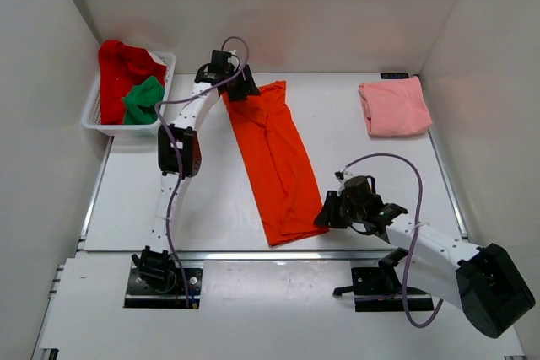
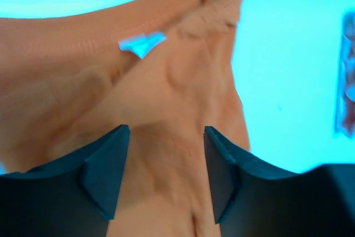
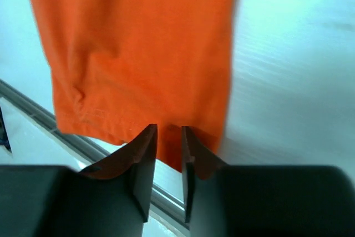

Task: Fold and stack the t-shirts
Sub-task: Rotate the tshirt 90 degrees

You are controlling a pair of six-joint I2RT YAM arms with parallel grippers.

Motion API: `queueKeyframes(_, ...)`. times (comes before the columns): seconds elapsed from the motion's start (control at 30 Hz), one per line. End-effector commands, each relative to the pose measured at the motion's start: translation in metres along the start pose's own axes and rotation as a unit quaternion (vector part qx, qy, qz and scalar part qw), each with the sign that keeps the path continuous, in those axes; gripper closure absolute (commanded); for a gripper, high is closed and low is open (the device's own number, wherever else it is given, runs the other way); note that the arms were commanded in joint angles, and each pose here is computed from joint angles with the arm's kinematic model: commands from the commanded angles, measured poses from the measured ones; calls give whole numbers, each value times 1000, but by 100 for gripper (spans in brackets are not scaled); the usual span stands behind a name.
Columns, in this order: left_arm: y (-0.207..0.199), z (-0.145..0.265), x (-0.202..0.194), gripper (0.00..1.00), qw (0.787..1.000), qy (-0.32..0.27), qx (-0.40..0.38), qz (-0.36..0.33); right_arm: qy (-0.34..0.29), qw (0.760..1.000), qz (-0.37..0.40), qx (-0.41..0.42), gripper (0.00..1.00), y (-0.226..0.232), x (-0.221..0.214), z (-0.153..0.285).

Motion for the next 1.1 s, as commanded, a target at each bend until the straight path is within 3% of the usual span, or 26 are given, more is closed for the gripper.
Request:
queueKeyframes(0.0,-108,127,40,32,993,-57,-80,-67,-27,998,50,15,78,16,26,6)
queueKeyframes(0.03,-110,134,32,32,994,-53,-64,-73,-32,998,57,13,73,18,32,8)
queueKeyframes(0.1,-114,163,-22,30,994,-1,-31,-101,-44,996,72,0,63,19,42,14)
queueKeyframes(0.13,-111,171,-58,30,994,23,-15,-106,-55,996,68,-26,45,11,49,18)
queueKeyframes(0.17,-80,164,-102,30,993,74,20,-85,-49,996,66,-35,41,6,46,18)
queueKeyframes(0.2,-103,189,-115,31,993,51,-10,-102,-53,995,68,-42,32,3,48,20)
queueKeyframes(0.27,-63,197,-194,26,993,100,21,-58,-27,996,57,-63,20,-9,40,22)
queueKeyframes(0.3,-76,215,-203,26,995,77,-8,-62,-15,995,54,-79,13,-14,37,24)
queueKeyframes(0.33,-62,227,-232,27,995,92,-10,-38,-9,995,55,-85,9,-16,35,24)
queueKeyframes(0.4,-25,235,-273,29,994,105,28,-5,-15,994,53,-92,13,-16,31,27)
queueKeyframes(0.43,-27,245,-279,29,995,97,14,-6,-15,995,36,-93,32,-17,28,26)
queueKeyframes(0.5,-2,251,-311,31,992,118,28,17,-10,997,25,-70,39,-14,20,23)
queueKeyframes(0.73,-2,251,-364,29,990,137,34,19,15,998,4,-68,41,-7,-4,11)
queueKeyframes(0.97,-15,241,-392,28,987,155,21,30,28,997,-8,-67,42,-14,-16,8)
queueKeyframes(1.07,-17,237,-402,28,983,178,30,25,34,998,-13,-55,47,-10,-19,6)
Point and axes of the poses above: each gripper's point midway between its finger pads, its own z axis back along the fingers, its own y axis along the line the jaws close on, x = y × z, the point moved 4 cm from there along z, back along the fingers, and after that the axes turned 10 degrees about z, right-handed, at the moved point
